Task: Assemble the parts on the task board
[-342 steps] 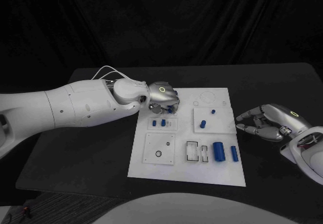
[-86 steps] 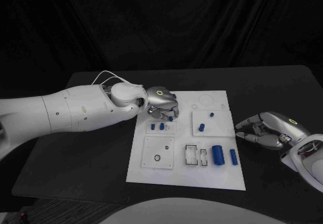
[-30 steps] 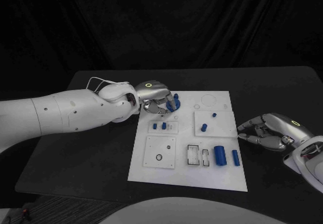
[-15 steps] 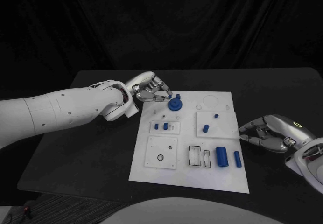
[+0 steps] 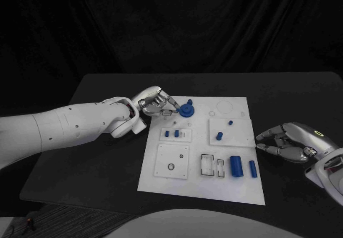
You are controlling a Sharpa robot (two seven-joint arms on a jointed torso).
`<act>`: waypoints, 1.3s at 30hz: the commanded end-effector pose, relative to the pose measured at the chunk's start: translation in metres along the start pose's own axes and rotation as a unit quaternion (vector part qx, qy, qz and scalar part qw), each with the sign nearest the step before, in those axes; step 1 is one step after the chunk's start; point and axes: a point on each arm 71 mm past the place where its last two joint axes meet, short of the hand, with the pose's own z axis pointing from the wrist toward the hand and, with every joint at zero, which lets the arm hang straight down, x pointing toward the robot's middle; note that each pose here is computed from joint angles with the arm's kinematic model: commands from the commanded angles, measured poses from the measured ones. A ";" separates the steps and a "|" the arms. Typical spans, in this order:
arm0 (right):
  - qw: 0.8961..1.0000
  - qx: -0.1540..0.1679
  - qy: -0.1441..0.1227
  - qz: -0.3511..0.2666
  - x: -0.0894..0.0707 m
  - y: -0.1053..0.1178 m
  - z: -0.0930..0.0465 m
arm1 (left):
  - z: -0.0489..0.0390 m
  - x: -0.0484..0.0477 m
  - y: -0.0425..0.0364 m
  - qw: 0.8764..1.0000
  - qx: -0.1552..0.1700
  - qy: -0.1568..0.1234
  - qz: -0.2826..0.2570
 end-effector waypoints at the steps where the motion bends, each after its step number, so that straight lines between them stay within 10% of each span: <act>1: 1.000 -0.001 0.000 0.000 0.001 0.000 -0.001 | -0.0011 0.0014 0.0003 1.000 0.018 -0.009 -0.010; 39: 1.000 0.001 0.005 0.001 0.002 0.000 -0.003 | -0.0072 0.0236 0.0216 1.000 0.004 0.025 0.016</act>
